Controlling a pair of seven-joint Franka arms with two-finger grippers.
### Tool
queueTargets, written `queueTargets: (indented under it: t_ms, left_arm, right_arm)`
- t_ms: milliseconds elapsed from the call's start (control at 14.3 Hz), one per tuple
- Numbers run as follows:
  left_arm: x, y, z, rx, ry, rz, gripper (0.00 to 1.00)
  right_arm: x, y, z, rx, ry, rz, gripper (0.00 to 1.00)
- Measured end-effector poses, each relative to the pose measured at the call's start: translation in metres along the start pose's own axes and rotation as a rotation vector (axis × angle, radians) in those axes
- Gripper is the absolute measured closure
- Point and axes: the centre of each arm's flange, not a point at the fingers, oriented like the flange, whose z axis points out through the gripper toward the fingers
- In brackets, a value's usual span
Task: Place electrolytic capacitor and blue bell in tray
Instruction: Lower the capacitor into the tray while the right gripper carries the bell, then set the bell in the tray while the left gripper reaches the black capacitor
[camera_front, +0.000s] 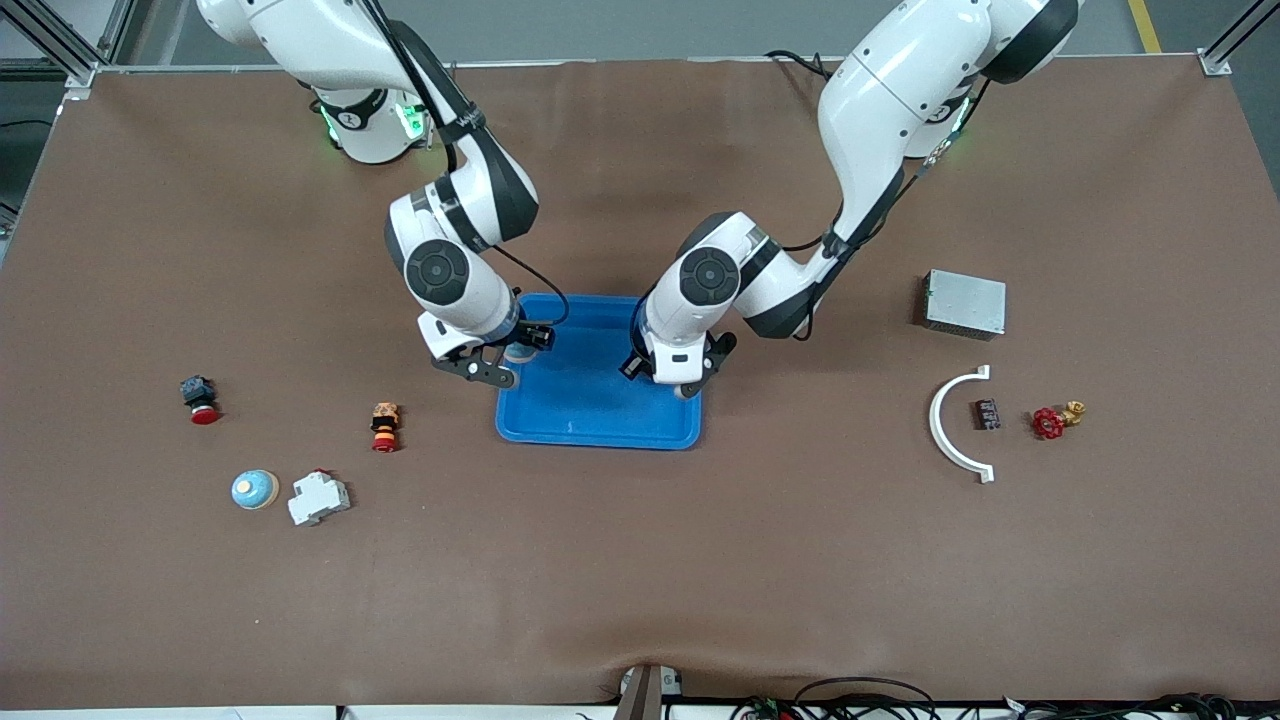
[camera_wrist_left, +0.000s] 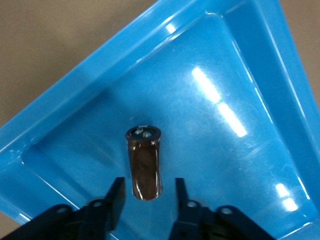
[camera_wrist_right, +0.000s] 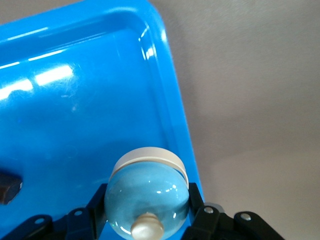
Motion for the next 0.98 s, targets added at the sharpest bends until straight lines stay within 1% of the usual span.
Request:
queueTargets:
  t_ms: [209,349,489,768,978]
  left_arm:
    - [0.002,0.003,-0.003,-0.006,0.002,-0.003,0.19]
    - [0.009,0.005,-0.01,0.006,0.01,-0.011,0.0]
    - [0.025,0.01,-0.033,0.003,0.027,-0.029,0.0]
    - [0.084,0.005,-0.096,-0.025,0.075,-0.046,0.0]
    - [0.128,-0.017,-0.132,-0.002,0.11,-0.033,0.0]
  right_arm:
    - [-0.01,-0.011,0.021,-0.013,-0.005,-0.022,0.34]
    - [-0.016,-0.019,0.03,-0.023,-0.01,-0.037,0.34]
    - [-0.022,-0.025,0.038,-0.033,-0.015,-0.051,0.34]
    - [-0.032,-0.033,0.051,-0.05,-0.024,-0.048,0.34]
    - [-0.035,-0.035,0.061,-0.062,-0.03,-0.048,0.34]
